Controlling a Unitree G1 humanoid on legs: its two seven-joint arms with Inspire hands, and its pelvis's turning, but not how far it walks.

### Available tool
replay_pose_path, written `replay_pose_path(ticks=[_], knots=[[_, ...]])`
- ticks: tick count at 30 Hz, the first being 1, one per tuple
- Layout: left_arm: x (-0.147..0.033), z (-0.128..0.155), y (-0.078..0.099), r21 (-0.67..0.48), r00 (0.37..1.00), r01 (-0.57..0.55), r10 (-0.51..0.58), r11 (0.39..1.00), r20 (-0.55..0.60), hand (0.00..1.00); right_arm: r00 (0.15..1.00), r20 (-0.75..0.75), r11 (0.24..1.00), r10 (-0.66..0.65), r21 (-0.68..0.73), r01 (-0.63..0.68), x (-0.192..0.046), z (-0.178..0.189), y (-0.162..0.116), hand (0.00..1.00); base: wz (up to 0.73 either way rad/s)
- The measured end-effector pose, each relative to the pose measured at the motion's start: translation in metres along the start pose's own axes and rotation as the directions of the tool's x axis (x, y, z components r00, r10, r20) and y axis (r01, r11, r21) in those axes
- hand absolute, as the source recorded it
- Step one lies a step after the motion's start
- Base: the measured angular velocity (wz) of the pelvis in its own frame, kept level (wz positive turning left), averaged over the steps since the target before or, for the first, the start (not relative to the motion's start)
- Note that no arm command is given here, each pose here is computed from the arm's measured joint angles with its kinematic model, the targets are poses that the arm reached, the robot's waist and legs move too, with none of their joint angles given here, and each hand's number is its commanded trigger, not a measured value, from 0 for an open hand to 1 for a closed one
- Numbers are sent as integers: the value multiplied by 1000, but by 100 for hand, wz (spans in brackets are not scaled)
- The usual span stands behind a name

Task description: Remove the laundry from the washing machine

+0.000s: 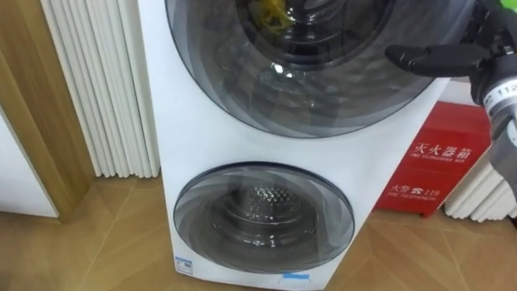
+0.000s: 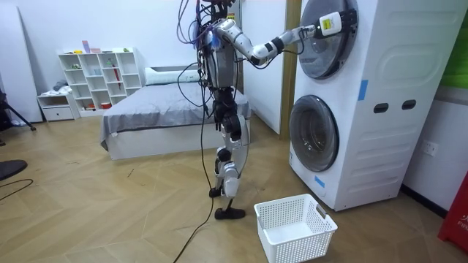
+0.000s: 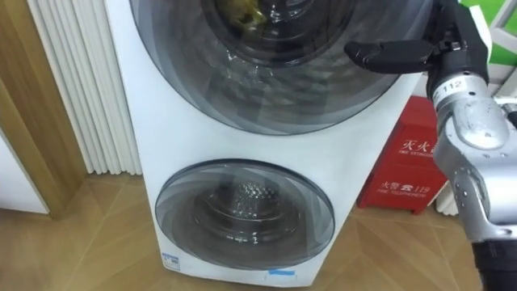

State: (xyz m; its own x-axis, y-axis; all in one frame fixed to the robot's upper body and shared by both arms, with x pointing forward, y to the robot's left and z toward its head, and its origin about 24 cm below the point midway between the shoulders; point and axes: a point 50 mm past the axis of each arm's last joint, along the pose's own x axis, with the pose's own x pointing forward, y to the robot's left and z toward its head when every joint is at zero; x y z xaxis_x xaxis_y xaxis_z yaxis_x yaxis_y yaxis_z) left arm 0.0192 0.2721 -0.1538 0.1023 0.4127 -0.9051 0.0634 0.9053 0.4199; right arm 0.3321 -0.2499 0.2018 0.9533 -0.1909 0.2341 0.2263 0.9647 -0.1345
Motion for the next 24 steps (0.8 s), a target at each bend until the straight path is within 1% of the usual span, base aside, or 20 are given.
replay_pose_path(ticks=[9,15,21,24], knots=[[0,-9,0,7,999,-23,23,1000,-30,0,999,-31,1000,12,22,-11,-14,-21,6,0,-2],[-1,-20,-2,11,998,-12,13,1000,-65,0,999,-20,999,31,-6,-32,-34,-32,9,0,-1],[0,-24,-5,-77,997,10,-16,997,-76,0,996,27,993,87,73,-89,-62,-31,16,0,-11],[0,-22,-6,-97,998,13,-18,995,-52,0,992,49,990,115,77,-119,-72,-27,18,0,-8]])
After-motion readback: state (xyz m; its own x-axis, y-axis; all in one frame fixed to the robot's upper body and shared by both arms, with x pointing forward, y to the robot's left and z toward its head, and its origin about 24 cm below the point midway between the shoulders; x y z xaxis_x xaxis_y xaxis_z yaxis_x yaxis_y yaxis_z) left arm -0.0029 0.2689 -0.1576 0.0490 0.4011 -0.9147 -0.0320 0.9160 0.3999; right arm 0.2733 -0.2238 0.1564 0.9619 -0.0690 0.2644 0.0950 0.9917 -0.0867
